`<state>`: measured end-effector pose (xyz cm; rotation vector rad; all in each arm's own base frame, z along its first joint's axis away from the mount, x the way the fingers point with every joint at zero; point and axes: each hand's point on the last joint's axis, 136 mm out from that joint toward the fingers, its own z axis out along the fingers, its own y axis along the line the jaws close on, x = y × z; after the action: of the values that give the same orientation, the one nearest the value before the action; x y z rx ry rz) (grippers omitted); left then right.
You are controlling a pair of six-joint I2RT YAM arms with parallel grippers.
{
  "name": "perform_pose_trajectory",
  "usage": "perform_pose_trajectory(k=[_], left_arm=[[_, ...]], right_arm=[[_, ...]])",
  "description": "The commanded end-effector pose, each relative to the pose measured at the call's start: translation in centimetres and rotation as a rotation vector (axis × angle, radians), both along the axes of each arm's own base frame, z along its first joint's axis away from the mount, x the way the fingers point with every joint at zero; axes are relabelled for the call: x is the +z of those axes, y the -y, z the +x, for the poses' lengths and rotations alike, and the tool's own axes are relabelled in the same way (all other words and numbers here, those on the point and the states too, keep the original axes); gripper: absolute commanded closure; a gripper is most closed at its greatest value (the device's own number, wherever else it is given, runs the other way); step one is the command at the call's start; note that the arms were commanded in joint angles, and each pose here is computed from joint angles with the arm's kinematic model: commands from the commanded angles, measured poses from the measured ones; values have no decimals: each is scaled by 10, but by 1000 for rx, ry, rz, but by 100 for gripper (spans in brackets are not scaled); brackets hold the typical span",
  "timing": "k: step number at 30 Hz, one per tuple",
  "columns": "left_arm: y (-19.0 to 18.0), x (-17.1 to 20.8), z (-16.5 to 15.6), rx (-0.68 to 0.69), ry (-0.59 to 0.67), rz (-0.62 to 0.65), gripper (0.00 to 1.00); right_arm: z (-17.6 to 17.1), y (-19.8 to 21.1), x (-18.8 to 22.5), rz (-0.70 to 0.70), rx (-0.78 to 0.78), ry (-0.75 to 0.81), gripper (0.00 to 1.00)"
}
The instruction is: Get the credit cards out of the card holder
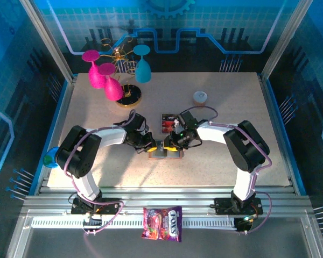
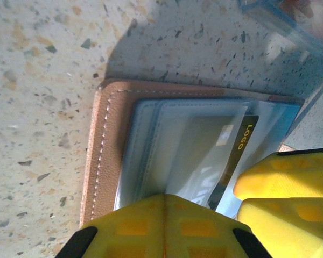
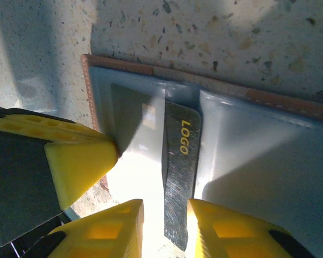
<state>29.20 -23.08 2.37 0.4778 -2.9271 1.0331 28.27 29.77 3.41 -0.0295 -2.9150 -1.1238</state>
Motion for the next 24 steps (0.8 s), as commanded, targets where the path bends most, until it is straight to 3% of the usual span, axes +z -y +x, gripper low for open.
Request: perform_pose_trajectory(k=[1,24], left_arm=[[-6,-8,-4,-10,-19,49,93],[-10,12,3,-3,39,75,91]], right_arm=[[1,1,3,34,-12,-7,71],[-2,6,-13,34,-28,-41,72]])
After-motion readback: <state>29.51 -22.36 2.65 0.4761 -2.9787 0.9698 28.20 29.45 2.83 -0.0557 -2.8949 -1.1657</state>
